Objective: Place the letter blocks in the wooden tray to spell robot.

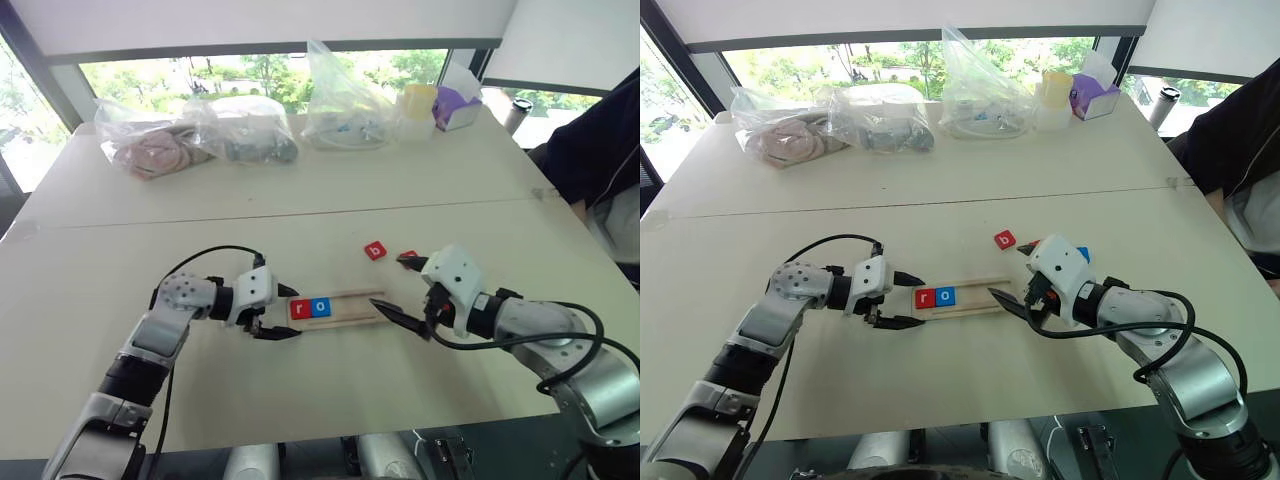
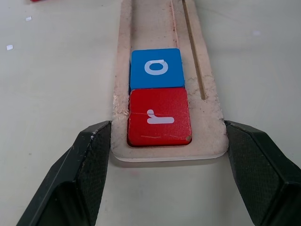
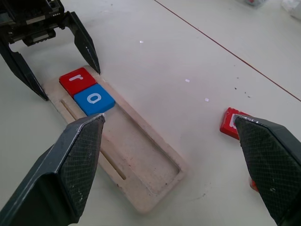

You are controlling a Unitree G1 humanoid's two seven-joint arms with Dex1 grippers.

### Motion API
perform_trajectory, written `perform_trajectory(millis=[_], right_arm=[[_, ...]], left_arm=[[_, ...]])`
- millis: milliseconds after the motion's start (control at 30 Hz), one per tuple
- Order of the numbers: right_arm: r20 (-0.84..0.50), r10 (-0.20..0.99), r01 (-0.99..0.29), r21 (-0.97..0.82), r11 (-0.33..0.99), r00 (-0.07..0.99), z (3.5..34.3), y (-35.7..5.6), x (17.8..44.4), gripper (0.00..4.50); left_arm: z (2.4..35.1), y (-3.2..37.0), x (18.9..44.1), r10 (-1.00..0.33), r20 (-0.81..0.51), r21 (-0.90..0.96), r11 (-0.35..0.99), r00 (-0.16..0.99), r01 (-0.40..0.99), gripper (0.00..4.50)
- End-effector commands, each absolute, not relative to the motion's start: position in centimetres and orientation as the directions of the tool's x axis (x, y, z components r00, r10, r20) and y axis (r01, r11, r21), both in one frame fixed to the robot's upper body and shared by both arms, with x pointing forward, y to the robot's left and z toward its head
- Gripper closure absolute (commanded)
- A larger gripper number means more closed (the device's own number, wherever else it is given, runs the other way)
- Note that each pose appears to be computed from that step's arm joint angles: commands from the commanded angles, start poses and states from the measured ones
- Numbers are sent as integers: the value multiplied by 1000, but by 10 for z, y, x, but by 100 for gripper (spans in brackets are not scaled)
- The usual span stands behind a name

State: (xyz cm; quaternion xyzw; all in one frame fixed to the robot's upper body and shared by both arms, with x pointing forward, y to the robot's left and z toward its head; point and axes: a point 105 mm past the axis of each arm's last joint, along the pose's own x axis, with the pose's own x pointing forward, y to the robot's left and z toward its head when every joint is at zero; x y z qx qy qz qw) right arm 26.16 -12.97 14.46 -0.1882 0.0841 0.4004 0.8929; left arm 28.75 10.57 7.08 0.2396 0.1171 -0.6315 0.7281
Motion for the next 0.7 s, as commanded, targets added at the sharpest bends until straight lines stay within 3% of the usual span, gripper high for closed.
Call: perform_trajectory(millis=[33, 500, 600, 700], right_arm=[[-266, 703, -750, -294, 592, 659, 154, -123, 258, 0], [-270, 709, -757, -295, 584, 652, 154, -122, 259, 0], [-271, 711, -760, -295, 580, 648, 153, -121, 259, 0], [-273, 714, -763, -296, 575, 644, 153, -120, 260, 0]], left_arm=[[54, 93, 269, -855, -510, 139, 27, 95, 990, 138], [45, 95, 273, -833, -540, 152, 38, 115, 988, 138], [45, 98, 276, -829, -545, 151, 51, 126, 987, 4], [44, 104, 279, -819, -556, 156, 63, 141, 986, 4]])
